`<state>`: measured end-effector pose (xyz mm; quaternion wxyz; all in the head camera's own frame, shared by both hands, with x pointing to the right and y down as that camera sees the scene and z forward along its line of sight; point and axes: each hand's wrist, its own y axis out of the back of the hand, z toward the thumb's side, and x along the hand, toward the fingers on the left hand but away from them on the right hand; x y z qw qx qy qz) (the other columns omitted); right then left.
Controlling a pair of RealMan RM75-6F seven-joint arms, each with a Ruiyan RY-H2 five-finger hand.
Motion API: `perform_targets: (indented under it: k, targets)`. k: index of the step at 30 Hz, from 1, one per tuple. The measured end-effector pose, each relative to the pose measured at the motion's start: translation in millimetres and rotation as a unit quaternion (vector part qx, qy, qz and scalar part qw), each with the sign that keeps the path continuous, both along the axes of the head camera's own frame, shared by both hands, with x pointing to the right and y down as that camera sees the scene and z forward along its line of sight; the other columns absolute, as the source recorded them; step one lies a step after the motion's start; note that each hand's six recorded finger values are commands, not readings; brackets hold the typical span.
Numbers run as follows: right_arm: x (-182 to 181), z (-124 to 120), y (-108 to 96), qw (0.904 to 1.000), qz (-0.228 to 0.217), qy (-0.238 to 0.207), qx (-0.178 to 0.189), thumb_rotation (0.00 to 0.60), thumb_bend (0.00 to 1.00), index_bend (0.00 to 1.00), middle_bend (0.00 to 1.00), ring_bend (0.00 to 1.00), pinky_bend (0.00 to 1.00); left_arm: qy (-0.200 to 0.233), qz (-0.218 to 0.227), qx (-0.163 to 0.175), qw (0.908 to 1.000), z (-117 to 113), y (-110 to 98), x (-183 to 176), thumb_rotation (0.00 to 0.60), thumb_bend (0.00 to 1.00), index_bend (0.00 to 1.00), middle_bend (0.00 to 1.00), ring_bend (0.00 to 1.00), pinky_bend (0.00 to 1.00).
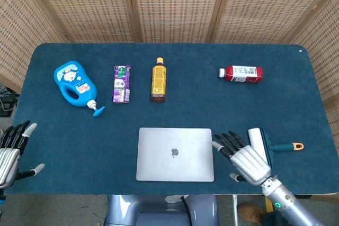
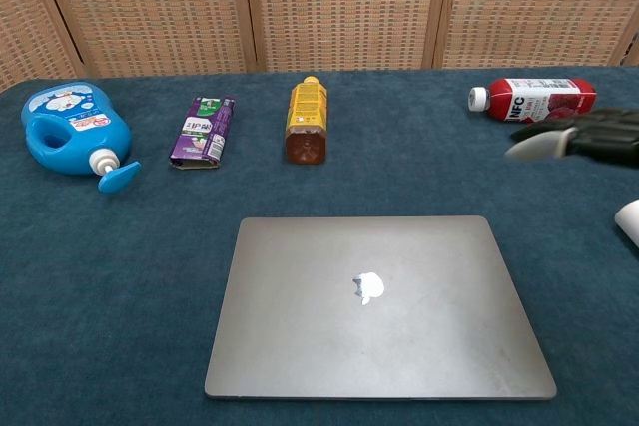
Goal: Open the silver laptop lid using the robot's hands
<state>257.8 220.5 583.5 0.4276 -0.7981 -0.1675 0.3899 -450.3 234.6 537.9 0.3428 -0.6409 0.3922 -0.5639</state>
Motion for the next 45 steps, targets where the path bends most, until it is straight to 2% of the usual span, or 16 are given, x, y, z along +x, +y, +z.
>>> perform_targets:
  k: [4, 12, 15, 27, 45]
  targets:
    - [-43.0, 14.3, 1.9, 0.9969, -0.072, -0.023, -0.021, 0.600, 0.00, 0.09, 0.03, 0.00, 0.00, -0.002, -0.004, -0.001, 1.0000, 1.5, -2.0, -0.7, 0.600, 0.00, 0.00, 0.00, 0.00, 0.00]
    - [-102.7, 36.9, 18.8, 0.9873, -0.142, -0.037, -0.060, 0.600, 0.00, 0.09, 0.04, 0.00, 0.00, -0.008, -0.011, -0.013, 0.9998, 9.4, -6.1, -4.4, 0.600, 0.00, 0.00, 0.00, 0.00, 0.00]
    - [-120.6, 44.4, 21.6, 0.9845, -0.164, -0.030, -0.053, 0.600, 0.00, 0.11, 0.04, 0.00, 0.00, -0.008, -0.013, -0.014, 0.9998, 10.4, -7.7, -5.5, 0.600, 0.00, 0.00, 0.00, 0.00, 0.00]
    - [-168.9, 78.2, 26.2, 0.9805, -0.187, -0.010, -0.061, 0.600, 0.00, 0.14, 0.06, 0.00, 0.00, -0.008, -0.024, -0.019, 0.9995, 11.8, -11.4, -10.6, 0.600, 0.00, 0.00, 0.00, 0.00, 0.00]
    - [-183.1, 101.1, 32.1, 0.9788, -0.197, 0.013, -0.057, 0.600, 0.00, 0.14, 0.06, 0.00, 0.00, -0.011, -0.030, -0.028, 0.9991, 17.9, -16.6, -13.8, 0.600, 0.00, 0.00, 0.00, 0.00, 0.00]
